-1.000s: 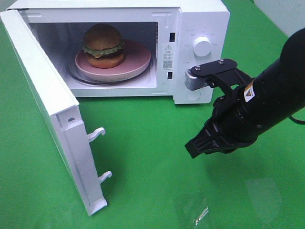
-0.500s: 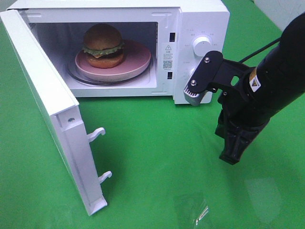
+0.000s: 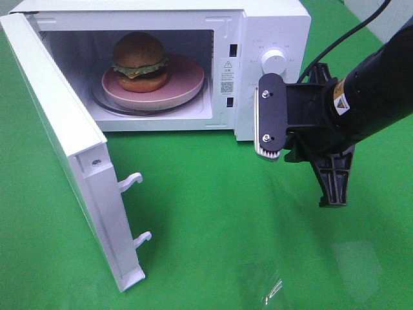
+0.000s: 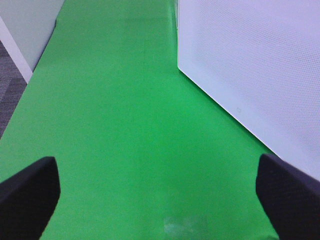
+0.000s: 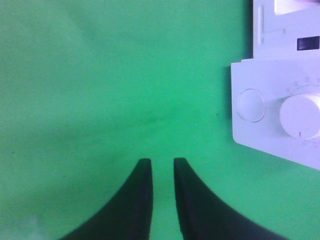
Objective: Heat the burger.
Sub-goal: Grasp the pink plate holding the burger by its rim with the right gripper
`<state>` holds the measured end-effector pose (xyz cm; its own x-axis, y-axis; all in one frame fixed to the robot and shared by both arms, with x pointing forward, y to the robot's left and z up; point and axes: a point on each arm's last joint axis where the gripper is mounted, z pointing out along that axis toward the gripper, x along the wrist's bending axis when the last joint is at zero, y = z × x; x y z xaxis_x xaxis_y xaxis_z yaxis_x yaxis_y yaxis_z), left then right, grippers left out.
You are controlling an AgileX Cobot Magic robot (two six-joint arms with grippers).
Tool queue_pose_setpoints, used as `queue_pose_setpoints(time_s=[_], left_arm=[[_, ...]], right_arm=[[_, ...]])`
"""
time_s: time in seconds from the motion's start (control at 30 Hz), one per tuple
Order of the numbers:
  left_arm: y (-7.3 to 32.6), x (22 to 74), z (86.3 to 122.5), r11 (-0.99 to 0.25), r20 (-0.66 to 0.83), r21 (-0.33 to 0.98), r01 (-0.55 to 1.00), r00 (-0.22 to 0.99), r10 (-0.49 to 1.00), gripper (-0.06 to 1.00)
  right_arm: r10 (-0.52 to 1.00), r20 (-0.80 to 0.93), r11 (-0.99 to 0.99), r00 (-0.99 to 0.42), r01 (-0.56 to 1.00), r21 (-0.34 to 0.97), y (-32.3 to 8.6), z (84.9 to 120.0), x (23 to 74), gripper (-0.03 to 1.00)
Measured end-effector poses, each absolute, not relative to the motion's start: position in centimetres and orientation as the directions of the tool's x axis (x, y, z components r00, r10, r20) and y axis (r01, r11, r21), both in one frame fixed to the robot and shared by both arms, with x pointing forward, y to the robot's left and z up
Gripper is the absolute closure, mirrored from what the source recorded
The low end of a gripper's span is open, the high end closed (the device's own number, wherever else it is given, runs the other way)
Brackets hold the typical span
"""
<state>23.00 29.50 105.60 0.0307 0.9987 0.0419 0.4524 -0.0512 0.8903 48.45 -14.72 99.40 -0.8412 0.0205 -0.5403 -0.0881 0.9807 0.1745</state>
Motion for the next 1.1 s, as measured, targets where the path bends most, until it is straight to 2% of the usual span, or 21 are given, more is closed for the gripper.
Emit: queue_pose_setpoints(time_s=[0.1,0.13,0.17,0.2,0.23,0.27,0.3,0.33,0.37,0.4,0.43,0.57,0.73,0.87,1.1], left_arm=[[29.5,23.0,105.6,-0.051,0.042,0.89,0.452,0.031,0.999,-0.04],[29.5,23.0,105.6,-0.051,0.042,0.89,0.452,0.031,0.999,-0.04],[29.5,23.0,105.6,-0.051,0.042,0.89,0.452,0.031,0.999,-0.04],[29.5,23.0,105.6,-0.051,0.042,0.89,0.452,0.031,0.999,-0.04],[29.5,23.0,105.6,-0.051,0.042,0.89,0.452,0.031,0.999,-0.04],[29.5,23.0,105.6,-0.051,0.042,0.89,0.452,0.031,0.999,-0.04],[29.5,23.0,105.6,-0.051,0.042,0.89,0.452,0.031,0.999,-0.04],[29.5,23.0,105.6,-0.051,0.042,0.89,0.452,0.031,0.999,-0.04],[29.5,23.0,105.6,-0.051,0.042,0.89,0.452,0.031,0.999,-0.04],[29.5,23.0,105.6,-0.051,0.042,0.89,0.452,0.031,0.999,-0.04],[29.5,23.0,105.6,-0.051,0.042,0.89,0.452,0.031,0.999,-0.04],[29.5,23.0,105.6,-0.051,0.042,0.89,0.452,0.031,0.999,-0.04],[29.5,23.0,105.6,-0.051,0.042,0.89,0.452,0.031,0.999,-0.04],[29.5,23.0,105.6,-0.051,0.042,0.89,0.452,0.031,0.999,-0.04],[29.5,23.0,105.6,-0.051,0.042,0.89,0.452,0.031,0.999,-0.04]], right_arm=[[0.02,-0.547,0.979,-0.837,-0.093,0.179,-14.7,99.4,48.5,0.73],[0.019,-0.547,0.98,-0.837,-0.093,0.178,-14.7,99.4,48.5,0.64],[0.018,-0.547,0.98,-0.837,-0.094,0.177,-14.7,99.4,48.5,0.5],[0.018,-0.547,0.98,-0.837,-0.094,0.177,-14.7,99.4,48.5,0.5],[0.018,-0.547,0.98,-0.837,-0.095,0.176,-14.7,99.4,48.5,0.34],[0.018,-0.547,0.98,-0.837,-0.095,0.176,-14.7,99.4,48.5,0.34],[0.017,-0.548,0.98,-0.836,-0.096,0.176,-14.7,99.4,48.5,0.2],[0.017,-0.548,0.98,-0.836,-0.096,0.176,-14.7,99.4,48.5,0.2],[0.011,-0.552,0.98,-0.833,-0.101,0.172,-14.7,99.5,48.5,0.09],[0.011,-0.552,0.98,-0.833,-0.101,0.172,-14.7,99.5,48.5,0.09],[-0.001,-0.559,0.981,-0.829,-0.11,0.162,-14.7,99.5,48.6,0.03],[-0.016,-0.57,0.981,-0.821,-0.124,0.151,-14.7,99.5,48.7,-0.01],[-0.034,-0.586,0.978,-0.81,-0.149,0.149,-14.5,99.6,48.7,-0.02],[-0.112,-0.628,0.97,-0.77,-0.223,0.101,-13.3,100.2,48.6,-0.01],[-0.102,-0.654,0.968,-0.75,-0.226,0.108,-11.4,100.3,50.4,0.0]])
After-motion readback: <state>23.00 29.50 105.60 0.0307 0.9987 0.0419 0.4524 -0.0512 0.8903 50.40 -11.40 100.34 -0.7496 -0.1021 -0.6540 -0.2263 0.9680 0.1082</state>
